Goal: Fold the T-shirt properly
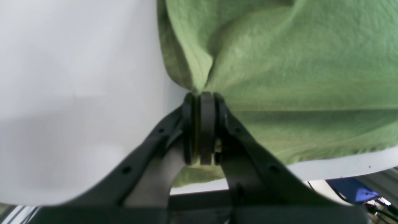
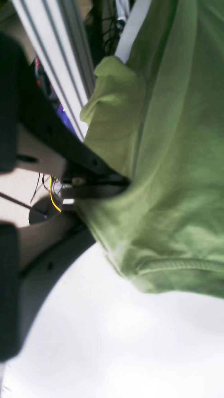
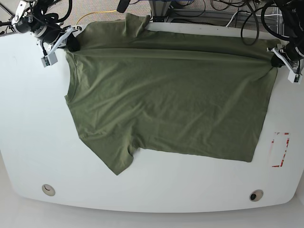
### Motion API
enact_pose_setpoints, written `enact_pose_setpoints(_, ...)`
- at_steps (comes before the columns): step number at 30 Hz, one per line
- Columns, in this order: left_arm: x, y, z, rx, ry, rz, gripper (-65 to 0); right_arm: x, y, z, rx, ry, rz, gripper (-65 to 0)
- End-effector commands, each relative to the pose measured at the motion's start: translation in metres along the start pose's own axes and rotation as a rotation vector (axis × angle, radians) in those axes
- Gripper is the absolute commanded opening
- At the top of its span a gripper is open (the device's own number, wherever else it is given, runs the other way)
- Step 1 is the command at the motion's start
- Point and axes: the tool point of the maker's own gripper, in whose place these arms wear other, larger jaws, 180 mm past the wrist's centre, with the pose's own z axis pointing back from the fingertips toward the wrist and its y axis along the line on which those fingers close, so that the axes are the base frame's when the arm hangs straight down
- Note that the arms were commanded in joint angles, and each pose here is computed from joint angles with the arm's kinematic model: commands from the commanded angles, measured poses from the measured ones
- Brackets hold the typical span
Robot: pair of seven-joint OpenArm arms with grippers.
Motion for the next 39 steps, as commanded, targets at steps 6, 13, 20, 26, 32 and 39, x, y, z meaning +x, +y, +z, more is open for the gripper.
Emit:
enact_pose_setpoints(6, 0.057, 0.003, 0.016, 0.038, -0.12, -0.076, -64.6, 0.035, 0.007, 0.006, 0.05, -0.114, 0.075, -65.0)
enact_pose_setpoints(13, 0.086, 0.002, 0.01, 0.021, -0.175, -0.074, -64.6, 0.059, 0.004, 0.001, 0.058, -0.176, 0.083, -65.0)
enact_pose_setpoints(20, 0.115, -0.001, -0.006, -0.033, -0.211, -0.045, -64.4, 0.056, -0.015, -0.016, 0.073, -0.167, -0.028, -65.0)
enact_pose_setpoints(26, 0.137, -0.006, -0.021, -0.063, -0.213, -0.039, -64.3, 0.05, -0.022, -0.023, 0.081, -0.155, -0.073, -65.0)
enact_pose_setpoints(32, 0.154, -0.011, -0.036, -0.118, -0.225, 0.012, -64.2, 0.053, -0.022, -0.023, 0.083, -0.163, -0.075, -65.0)
enact_pose_setpoints(39, 0.158, -0.007, -0.054, -0.16, -0.212, 0.083, -64.0, 0.047, -0.033, -0.029, 0.025, -0.118, -0.053, -65.0)
